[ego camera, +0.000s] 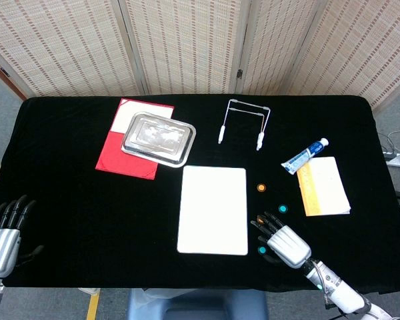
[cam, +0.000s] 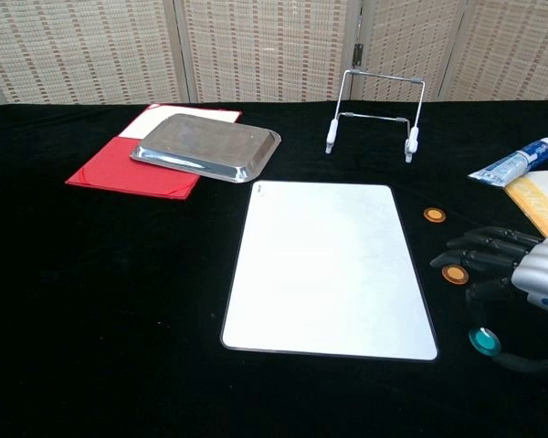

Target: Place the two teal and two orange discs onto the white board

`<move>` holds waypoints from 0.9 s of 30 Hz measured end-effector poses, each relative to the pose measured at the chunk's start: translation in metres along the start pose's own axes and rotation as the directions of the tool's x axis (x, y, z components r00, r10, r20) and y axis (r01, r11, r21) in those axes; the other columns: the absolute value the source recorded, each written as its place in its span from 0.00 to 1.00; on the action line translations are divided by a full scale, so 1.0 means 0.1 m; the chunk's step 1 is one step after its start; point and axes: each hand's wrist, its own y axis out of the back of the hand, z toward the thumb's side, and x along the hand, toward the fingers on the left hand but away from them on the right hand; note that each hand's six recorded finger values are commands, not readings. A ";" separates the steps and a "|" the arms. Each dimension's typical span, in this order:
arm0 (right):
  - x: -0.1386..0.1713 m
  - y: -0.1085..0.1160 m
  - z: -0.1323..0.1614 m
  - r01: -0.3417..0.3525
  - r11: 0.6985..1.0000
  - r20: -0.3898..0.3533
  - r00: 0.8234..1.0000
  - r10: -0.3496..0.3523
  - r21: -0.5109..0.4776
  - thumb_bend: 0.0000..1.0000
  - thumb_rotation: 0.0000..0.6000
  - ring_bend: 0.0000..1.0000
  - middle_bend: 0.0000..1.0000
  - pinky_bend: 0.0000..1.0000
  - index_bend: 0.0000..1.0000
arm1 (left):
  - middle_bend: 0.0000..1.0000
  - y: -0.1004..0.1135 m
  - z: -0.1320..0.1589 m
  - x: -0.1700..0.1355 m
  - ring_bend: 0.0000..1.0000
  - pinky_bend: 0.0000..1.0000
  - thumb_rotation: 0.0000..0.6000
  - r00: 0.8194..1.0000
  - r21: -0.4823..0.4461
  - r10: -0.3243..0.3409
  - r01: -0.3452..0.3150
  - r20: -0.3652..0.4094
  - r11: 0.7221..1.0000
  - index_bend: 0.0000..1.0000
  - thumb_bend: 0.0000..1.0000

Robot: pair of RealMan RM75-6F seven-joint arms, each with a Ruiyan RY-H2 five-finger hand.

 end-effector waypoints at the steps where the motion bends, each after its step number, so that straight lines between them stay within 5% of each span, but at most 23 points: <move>1: -0.04 0.04 0.01 0.009 1.000 -0.003 1.000 -0.009 -0.007 0.39 1.00 0.02 0.15 0.00 0.56 | 0.00 0.00 0.00 0.00 0.00 0.00 1.00 1.000 0.000 0.001 -0.001 0.001 1.000 0.00 0.19; 17: -1.11 0.48 0.58 0.004 1.000 -0.121 0.993 -0.005 -0.009 0.39 1.00 0.00 0.14 0.00 0.52 | 0.00 0.02 0.01 -0.02 0.00 0.00 1.00 1.000 -0.002 0.005 -0.005 0.006 1.000 0.00 0.19; 20: -1.28 0.50 0.72 -0.006 1.000 -0.147 0.989 0.007 0.007 0.39 1.00 0.00 0.11 0.00 0.42 | 0.00 0.02 0.00 -0.01 0.00 0.00 1.00 1.000 0.001 0.002 -0.002 0.001 1.000 0.00 0.19; 24: -1.39 0.49 0.81 -0.029 0.999 -0.152 0.988 0.036 0.043 0.39 1.00 0.00 0.08 0.00 0.16 | 0.00 0.01 -0.01 -0.02 0.00 0.00 1.00 1.000 0.001 0.000 0.000 -0.003 1.000 0.00 0.19; 27: -1.43 0.50 0.84 -0.034 0.998 -0.142 0.989 0.041 0.048 0.39 1.00 0.00 0.08 0.00 0.09 | 0.00 0.00 -0.01 -0.01 0.00 0.00 1.00 1.000 0.000 -0.003 0.003 -0.003 1.000 0.00 0.19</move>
